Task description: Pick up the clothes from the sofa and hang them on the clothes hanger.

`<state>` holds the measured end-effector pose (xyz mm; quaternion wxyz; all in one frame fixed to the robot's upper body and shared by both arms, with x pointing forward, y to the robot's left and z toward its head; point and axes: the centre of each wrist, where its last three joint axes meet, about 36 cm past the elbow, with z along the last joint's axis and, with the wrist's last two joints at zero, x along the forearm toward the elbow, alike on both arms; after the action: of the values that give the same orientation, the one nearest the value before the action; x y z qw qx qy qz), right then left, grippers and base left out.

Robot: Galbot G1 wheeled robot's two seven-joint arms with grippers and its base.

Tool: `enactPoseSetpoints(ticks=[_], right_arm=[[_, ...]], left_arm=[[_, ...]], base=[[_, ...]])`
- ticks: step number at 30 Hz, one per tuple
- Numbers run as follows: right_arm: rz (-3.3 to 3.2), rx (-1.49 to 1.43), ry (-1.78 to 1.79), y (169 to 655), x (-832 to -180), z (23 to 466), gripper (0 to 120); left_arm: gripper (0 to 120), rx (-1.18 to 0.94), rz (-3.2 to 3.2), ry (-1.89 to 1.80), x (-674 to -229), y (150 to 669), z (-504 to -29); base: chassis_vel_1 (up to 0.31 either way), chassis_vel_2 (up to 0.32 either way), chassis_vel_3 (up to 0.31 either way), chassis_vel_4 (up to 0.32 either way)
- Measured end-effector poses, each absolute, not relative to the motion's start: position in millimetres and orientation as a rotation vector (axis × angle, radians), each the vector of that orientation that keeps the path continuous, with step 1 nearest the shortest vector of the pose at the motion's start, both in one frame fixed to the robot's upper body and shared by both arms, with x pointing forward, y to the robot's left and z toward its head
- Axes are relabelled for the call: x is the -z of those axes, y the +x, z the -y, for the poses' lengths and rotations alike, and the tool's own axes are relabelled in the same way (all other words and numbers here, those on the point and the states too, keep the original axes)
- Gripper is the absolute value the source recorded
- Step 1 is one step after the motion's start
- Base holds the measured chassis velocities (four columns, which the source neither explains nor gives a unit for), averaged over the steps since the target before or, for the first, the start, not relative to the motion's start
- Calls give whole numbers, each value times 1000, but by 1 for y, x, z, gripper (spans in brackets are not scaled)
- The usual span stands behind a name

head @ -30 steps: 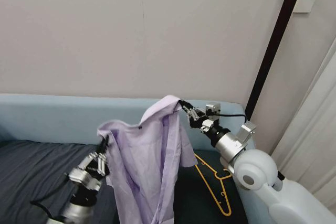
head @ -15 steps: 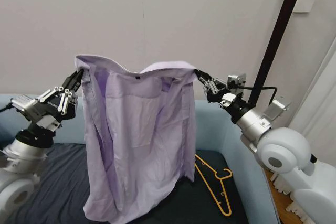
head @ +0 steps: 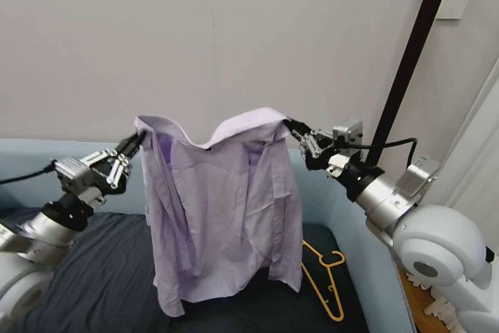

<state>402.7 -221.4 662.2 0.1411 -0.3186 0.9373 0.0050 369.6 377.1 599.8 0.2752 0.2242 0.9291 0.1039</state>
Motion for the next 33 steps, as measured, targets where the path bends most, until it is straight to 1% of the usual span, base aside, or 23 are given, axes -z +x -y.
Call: enactPoseSetpoints(ticks=[1, 3, 4, 5, 6, 7, 9, 14, 19, 21, 22, 24, 28, 29, 30, 33], right_arm=[[-2707, -13, -914, 404, -662, 222, 0], [-2711, 24, -860, 410, -661, 227, 0], [-2713, 48, -818, 414, -662, 230, 0], [-2717, 59, -771, 417, -665, 233, 0], [-2717, 59, -771, 417, -665, 233, 0], [-2718, 83, -727, 422, -667, 236, 0], [-2676, 132, -689, 430, -674, 242, 0], [-2557, 111, -732, 437, -686, 240, 0], [-2481, 82, -741, 439, -694, 237, 0], [-2501, 91, -716, 438, -694, 238, 0], [-2554, 115, -687, 435, -687, 238, 0], [-2563, 119, -680, 435, -686, 238, 0], [-2646, 135, -604, 431, -679, 232, 0], [-2659, 137, -593, 430, -679, 232, 0], [-2720, 153, -539, 427, -677, 230, 0], [-2844, 212, -465, 421, -675, 227, 0]], left_arm=[[0, -281, -2505, 605, -600, 369, -377], [0, -354, -2542, 637, -599, 373, -382], [0, -382, -2540, 633, -606, 377, -387], [0, -355, -2543, 591, -622, 382, -388], [0, -355, -2543, 591, -622, 382, -388], [0, -322, -2543, 554, -641, 383, -386], [0, -359, -2508, 572, -668, 384, -386], [0, -382, -2487, 617, -679, 383, -382], [0, -339, -2462, 623, -696, 376, -375], [0, -345, -2476, 610, -691, 375, -375], [0, -385, -2496, 603, -679, 376, -379], [0, -394, -2499, 600, -677, 377, -381], [0, -359, -2526, 562, -667, 375, -382], [0, -367, -2534, 564, -665, 375, -382], [0, -419, -2542, 573, -658, 376, -384], [0, -439, -2580, 551, -654, 374, -383]], base=[[0, 0, 0, 0], [0, 0, 0, 0], [0, 0, 0, 0], [0, 0, 0, 0], [0, 0, 0, 0], [0, 0, 0, 0], [0, 0, 0, 0], [0, 0, 0, 0], [0, 0, 0, 0], [0, 0, 0, 0], [0, 0, 0, 0], [0, 0, 0, 0], [0, 0, 0, 0], [0, 0, 0, 0], [0, 0, 0, 0], [0, 0, 0, 0]])
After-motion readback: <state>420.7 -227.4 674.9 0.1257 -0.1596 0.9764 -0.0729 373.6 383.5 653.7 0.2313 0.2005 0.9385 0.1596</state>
